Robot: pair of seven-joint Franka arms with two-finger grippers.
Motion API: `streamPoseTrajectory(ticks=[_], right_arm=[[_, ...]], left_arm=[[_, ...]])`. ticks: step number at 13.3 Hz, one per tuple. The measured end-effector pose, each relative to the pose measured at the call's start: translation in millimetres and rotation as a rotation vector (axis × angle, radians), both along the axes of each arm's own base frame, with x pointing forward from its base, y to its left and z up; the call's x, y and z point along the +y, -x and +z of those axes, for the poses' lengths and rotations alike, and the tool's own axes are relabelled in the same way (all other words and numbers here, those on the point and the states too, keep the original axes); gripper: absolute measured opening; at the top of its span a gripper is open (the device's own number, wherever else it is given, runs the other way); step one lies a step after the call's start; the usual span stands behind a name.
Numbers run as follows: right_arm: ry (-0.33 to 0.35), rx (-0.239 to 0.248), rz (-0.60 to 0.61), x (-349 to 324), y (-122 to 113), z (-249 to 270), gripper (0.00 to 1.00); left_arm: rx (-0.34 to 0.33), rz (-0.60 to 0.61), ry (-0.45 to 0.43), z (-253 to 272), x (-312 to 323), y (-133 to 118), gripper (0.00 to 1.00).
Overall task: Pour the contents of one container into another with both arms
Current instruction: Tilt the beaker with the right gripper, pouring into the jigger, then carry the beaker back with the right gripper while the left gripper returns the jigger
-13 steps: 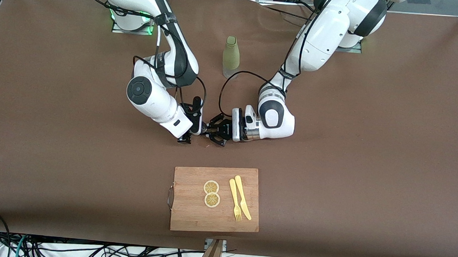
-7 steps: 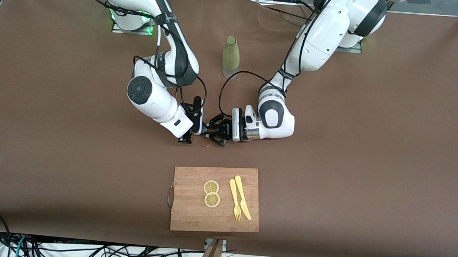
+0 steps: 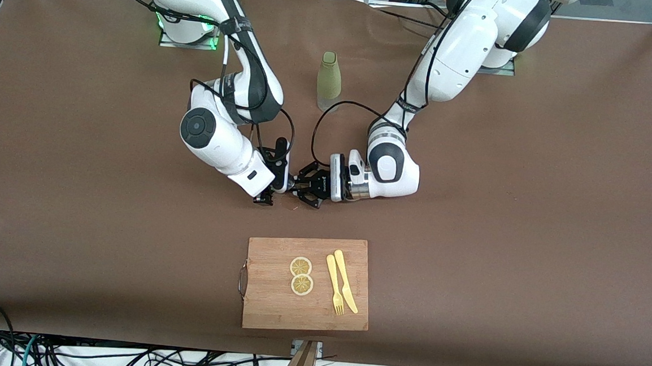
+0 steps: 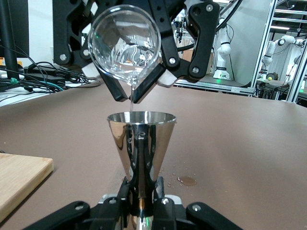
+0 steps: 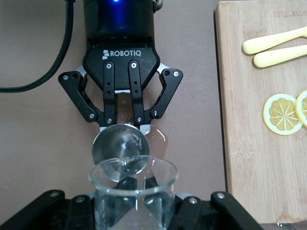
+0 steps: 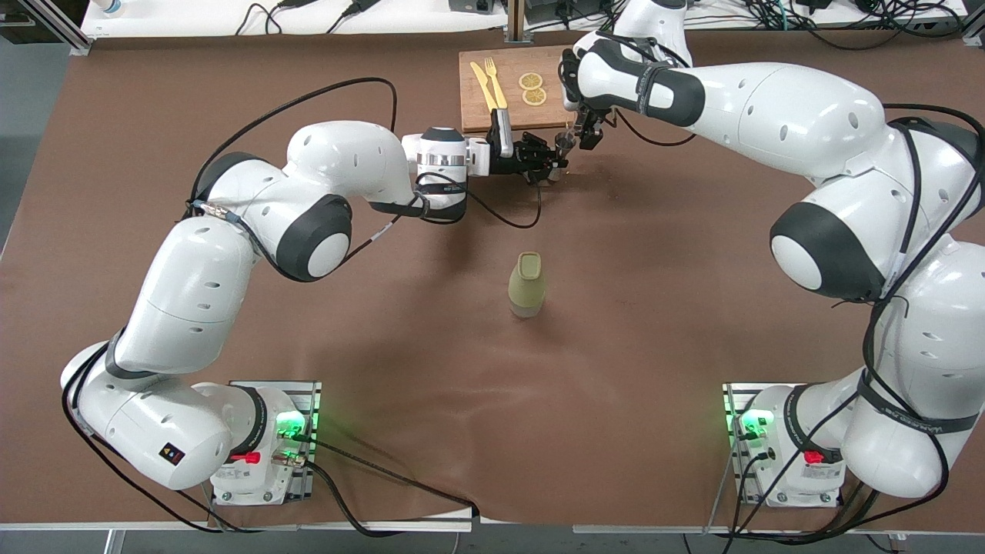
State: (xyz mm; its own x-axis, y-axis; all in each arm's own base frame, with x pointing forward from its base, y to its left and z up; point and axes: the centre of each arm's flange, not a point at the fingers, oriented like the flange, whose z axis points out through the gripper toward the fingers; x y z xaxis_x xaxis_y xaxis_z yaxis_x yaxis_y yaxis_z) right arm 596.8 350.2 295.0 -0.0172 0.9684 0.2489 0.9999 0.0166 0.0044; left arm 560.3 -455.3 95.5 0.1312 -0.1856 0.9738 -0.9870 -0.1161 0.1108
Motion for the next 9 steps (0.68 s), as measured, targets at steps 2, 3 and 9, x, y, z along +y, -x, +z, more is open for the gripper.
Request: streamPoseTrajectory(ticks=[2,3,9], right_arm=[[-0.005,0.0,-0.012,0,-1,2,0.12],[-0.008,-0.001,-0.017,1,-1,4,0.12],[-0.033,0.003,-0.031,-1,-1,29,0.12]], left_arm=[[0.0,0.0,0.0,0,0,0,0.21],[0.0,0.0,0.0,0,0,0,0.21],[0.0,0.0,0.0,0,0,0,0.21]])
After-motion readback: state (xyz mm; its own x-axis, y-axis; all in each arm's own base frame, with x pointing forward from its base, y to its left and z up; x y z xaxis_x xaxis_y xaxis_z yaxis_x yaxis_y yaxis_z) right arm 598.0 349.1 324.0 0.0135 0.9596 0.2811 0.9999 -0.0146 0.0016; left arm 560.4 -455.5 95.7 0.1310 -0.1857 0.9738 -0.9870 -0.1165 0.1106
